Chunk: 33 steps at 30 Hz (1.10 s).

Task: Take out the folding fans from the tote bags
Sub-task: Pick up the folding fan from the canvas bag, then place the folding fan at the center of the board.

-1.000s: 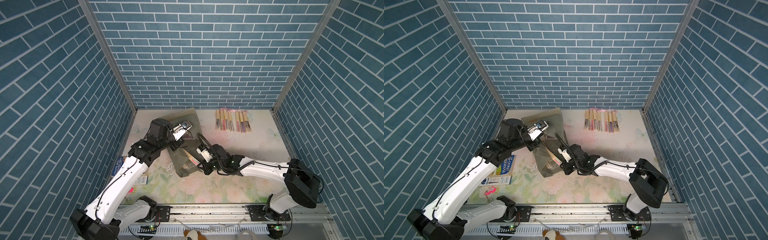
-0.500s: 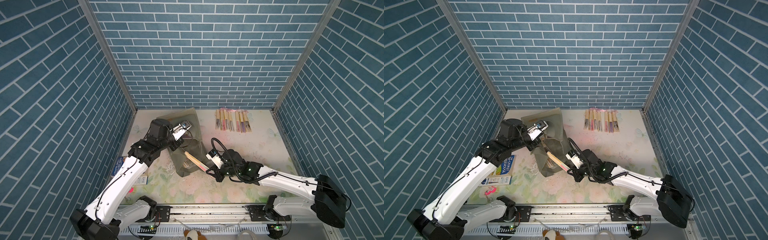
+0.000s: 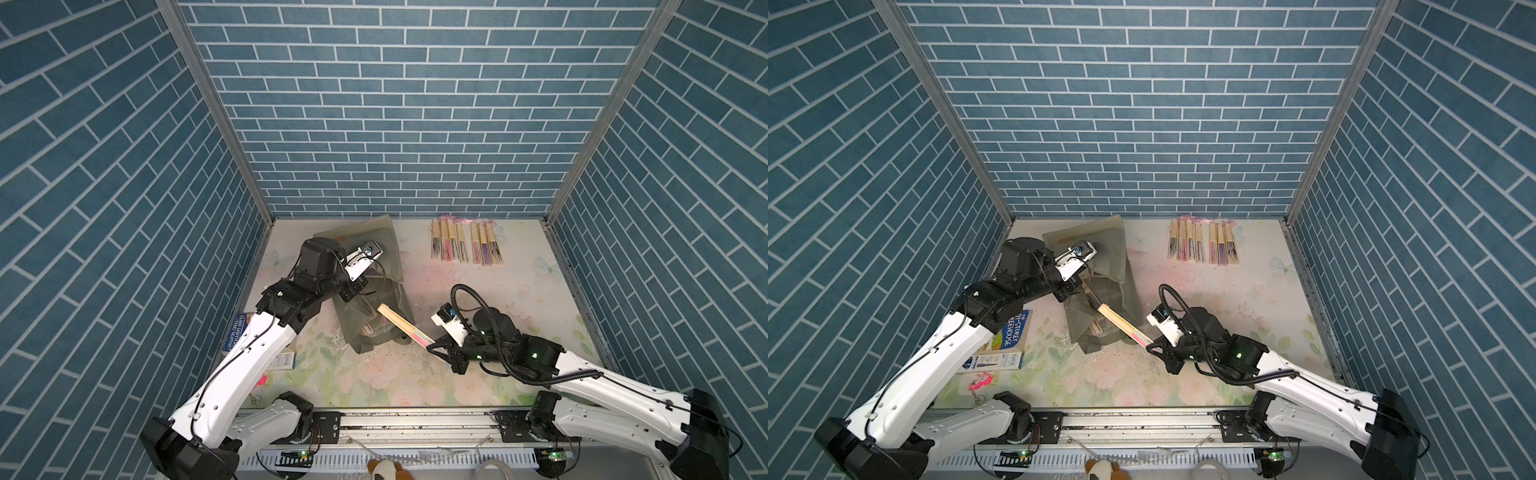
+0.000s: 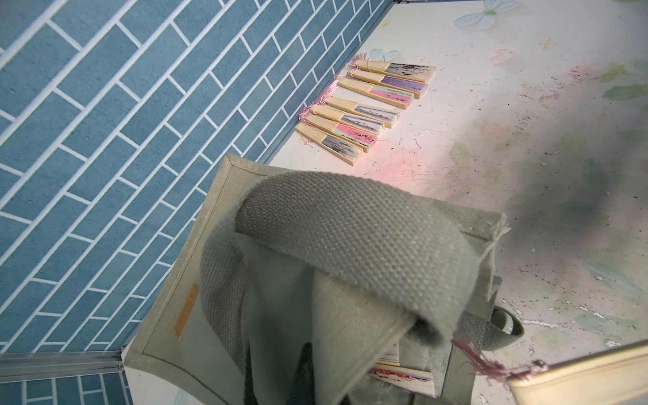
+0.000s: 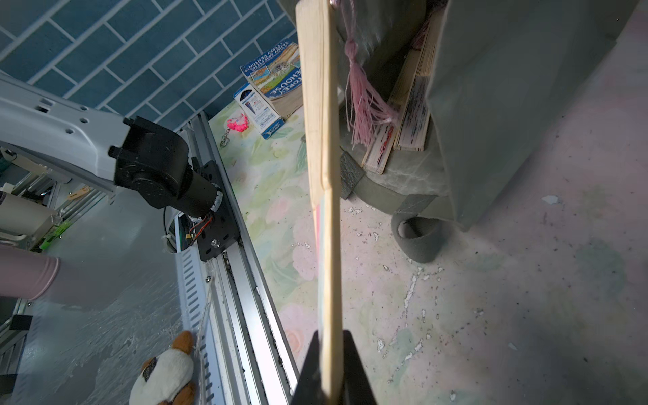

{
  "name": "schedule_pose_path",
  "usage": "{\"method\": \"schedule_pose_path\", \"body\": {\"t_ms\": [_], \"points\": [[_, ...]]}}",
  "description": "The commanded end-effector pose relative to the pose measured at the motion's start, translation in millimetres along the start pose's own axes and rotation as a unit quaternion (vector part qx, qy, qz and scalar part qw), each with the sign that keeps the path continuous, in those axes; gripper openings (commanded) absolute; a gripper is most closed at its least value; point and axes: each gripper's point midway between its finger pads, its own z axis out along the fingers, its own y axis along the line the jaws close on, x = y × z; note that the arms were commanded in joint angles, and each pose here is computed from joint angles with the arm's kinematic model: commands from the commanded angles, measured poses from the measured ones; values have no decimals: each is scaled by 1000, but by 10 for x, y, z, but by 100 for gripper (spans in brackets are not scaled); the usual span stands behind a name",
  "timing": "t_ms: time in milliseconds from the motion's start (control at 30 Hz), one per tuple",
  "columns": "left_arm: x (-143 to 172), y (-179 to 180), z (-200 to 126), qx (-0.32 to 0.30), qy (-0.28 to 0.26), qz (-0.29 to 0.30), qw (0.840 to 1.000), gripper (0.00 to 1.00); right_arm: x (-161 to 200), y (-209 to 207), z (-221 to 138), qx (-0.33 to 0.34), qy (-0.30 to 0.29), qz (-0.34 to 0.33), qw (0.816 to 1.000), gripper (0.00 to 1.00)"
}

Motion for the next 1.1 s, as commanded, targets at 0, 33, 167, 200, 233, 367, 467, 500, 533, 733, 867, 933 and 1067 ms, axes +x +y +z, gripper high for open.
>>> {"method": "schedule_pose_path", "body": {"t_ms": [0,33,167,200,233,367,467,500,533,733,867,933,1067], "points": [[-19,4,2,-2,-3,2,1000,0,-230,37,-214,15,-53,-35,998,5],[-19,4,7,-2,-3,1,1000,0,-304,37,-286,24,-68,-42,996,5],[-13,6,7,-3,-2,2,1000,0,-618,-20,-576,73,-130,-64,987,5],[-6,3,12,-2,-1,2,1000,0,-707,-46,-652,88,-147,-67,983,4],[-8,4,15,-2,-1,3,1000,0,-781,-102,-724,109,-162,-67,979,4],[-2,3,21,-3,-1,2,1000,0,-993,-432,-948,197,-192,-34,961,2],[-6,-4,20,-1,-2,3,1000,0,-1015,-683,-969,242,-176,-8,954,2],[-2,-3,25,-1,-1,2,1000,0,-1001,-769,-960,259,-164,-2,952,2],[-7,-2,22,-1,-2,2,1000,0,-994,-868,-962,279,-153,4,948,2],[4,-16,55,4,2,0,1000,0,-1101,-1478,-960,348,-127,44,928,2],[-2,-19,44,3,-1,1,1000,0,-1161,-2094,-977,386,-115,100,910,1],[-5,-22,39,3,-3,1,1000,0,-1142,-2454,-1029,403,-106,136,899,0],[6,-32,53,4,-1,2,1000,0,-965,-3159,-1064,418,-66,199,884,0]]}}
